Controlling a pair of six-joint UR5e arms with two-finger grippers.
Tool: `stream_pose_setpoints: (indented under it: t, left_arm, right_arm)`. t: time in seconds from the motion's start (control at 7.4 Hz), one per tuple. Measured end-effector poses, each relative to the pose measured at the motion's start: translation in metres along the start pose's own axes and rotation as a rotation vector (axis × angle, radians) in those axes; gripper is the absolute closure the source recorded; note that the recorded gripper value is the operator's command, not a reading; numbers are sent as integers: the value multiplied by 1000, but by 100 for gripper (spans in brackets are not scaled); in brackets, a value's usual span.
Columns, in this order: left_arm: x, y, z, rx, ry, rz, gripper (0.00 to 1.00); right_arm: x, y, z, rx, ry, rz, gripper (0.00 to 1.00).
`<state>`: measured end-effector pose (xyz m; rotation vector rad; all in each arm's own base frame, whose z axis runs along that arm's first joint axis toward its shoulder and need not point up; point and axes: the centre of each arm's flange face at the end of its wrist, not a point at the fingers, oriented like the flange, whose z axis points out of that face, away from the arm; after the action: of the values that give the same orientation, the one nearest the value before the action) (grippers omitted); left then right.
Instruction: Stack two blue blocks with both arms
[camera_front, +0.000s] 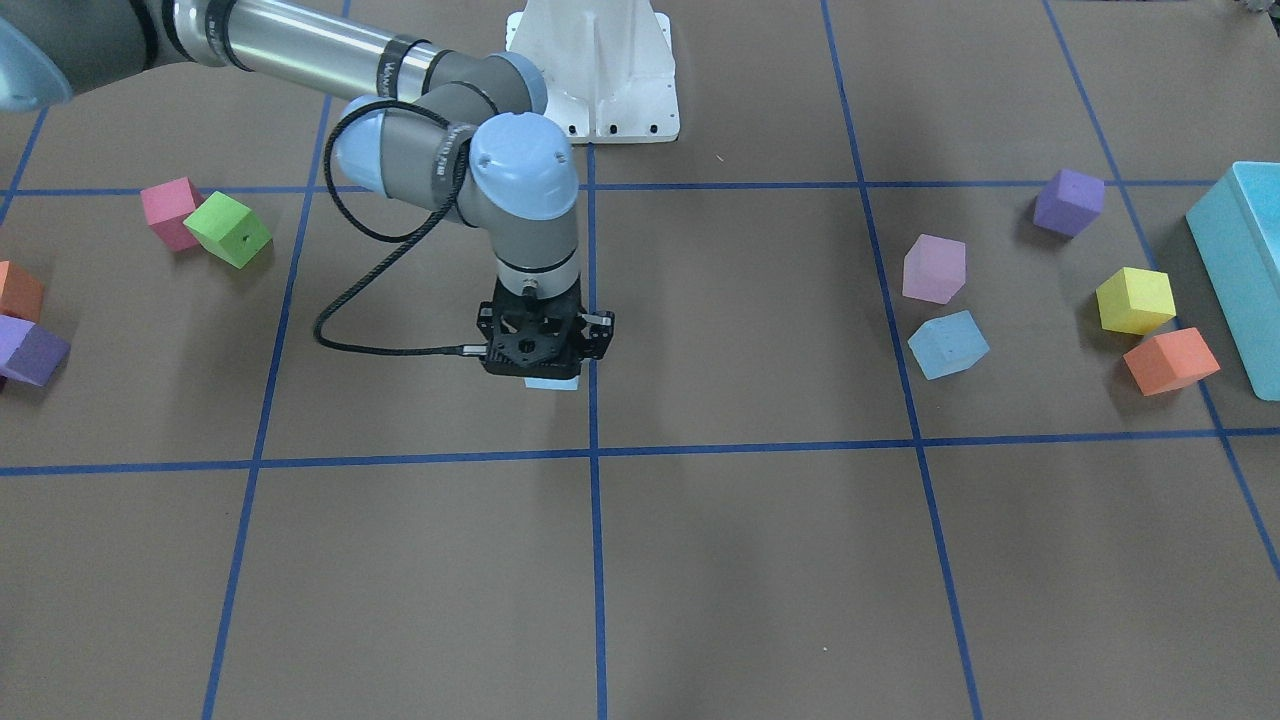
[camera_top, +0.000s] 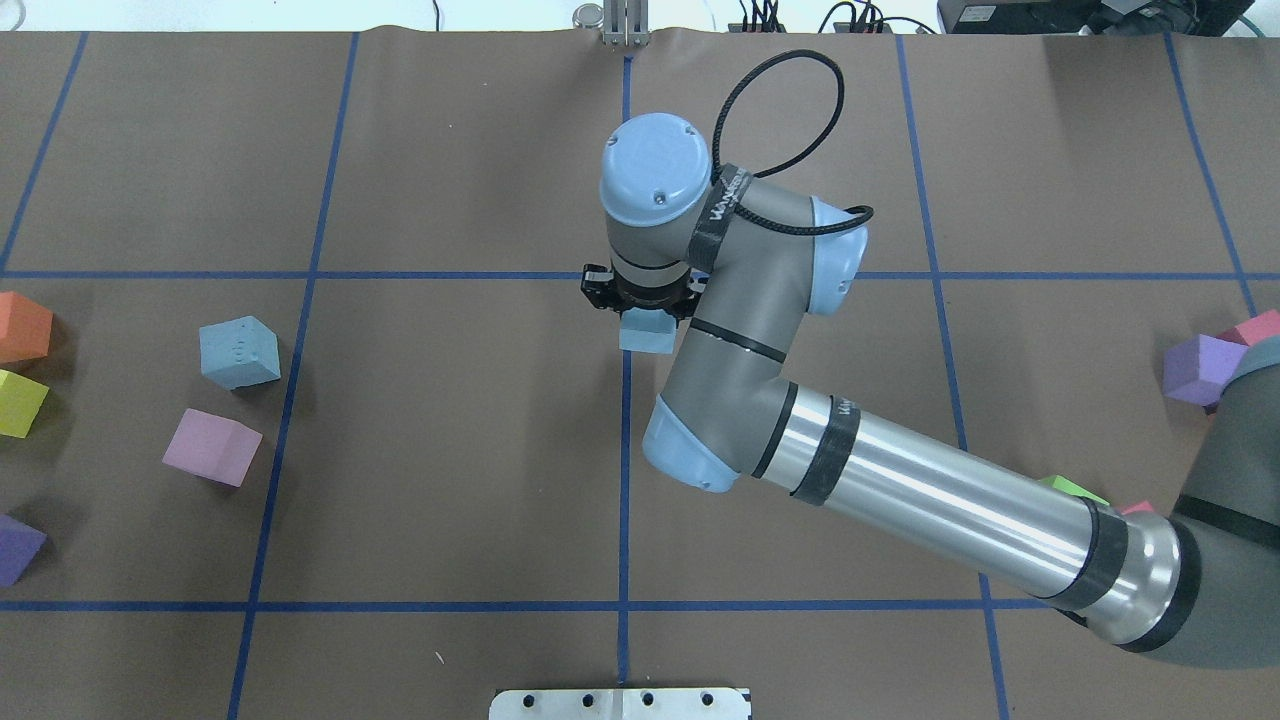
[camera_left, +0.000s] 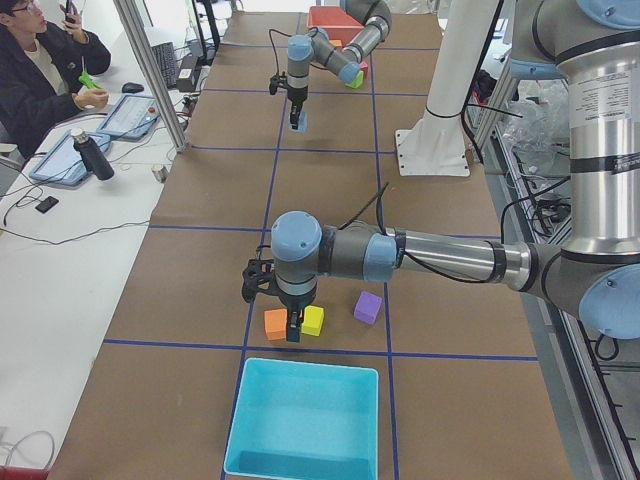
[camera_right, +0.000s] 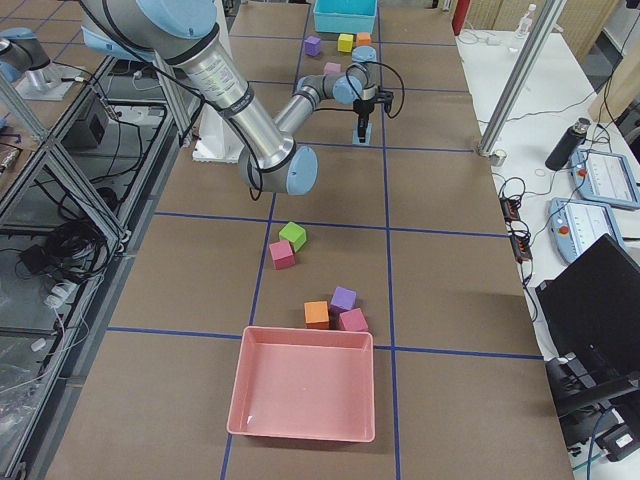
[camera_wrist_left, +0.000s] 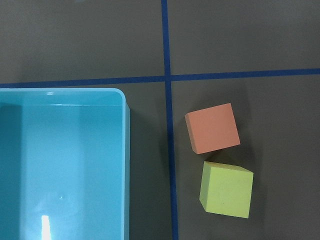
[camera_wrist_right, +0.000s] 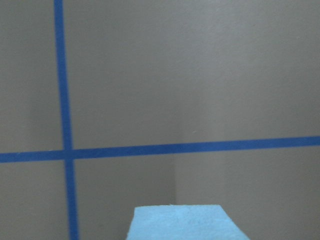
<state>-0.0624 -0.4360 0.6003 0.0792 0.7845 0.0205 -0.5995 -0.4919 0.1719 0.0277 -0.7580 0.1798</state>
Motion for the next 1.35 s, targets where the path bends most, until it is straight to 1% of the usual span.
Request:
stream_pose_setpoints:
  t: [0.27,0.54,0.68,1.08,1.22,1.35]
  left_arm:
    - [-1,0,1,-2,0,-2,2]
    - [-2,0,2,-3,-1,-4,2]
    - [-2,1,2,-3,-1,-5,2]
    - [-3,1,2,-3,-1,-5,2]
    - [-3,1,2,-3,-1,-5,2]
    - [-3,1,2,-3,-1,-6,2]
  right_arm:
    - [-21,36,16,6,17,7,42]
    - [-24,51,26,7,29,-6,28]
    - [-22,53,30,6,35,-14,0]
    - [-16,53,38,5,48,-48,0]
    - [-16,51,35,5,44,-60,0]
    - [-14,41,21,3,29,-59,0]
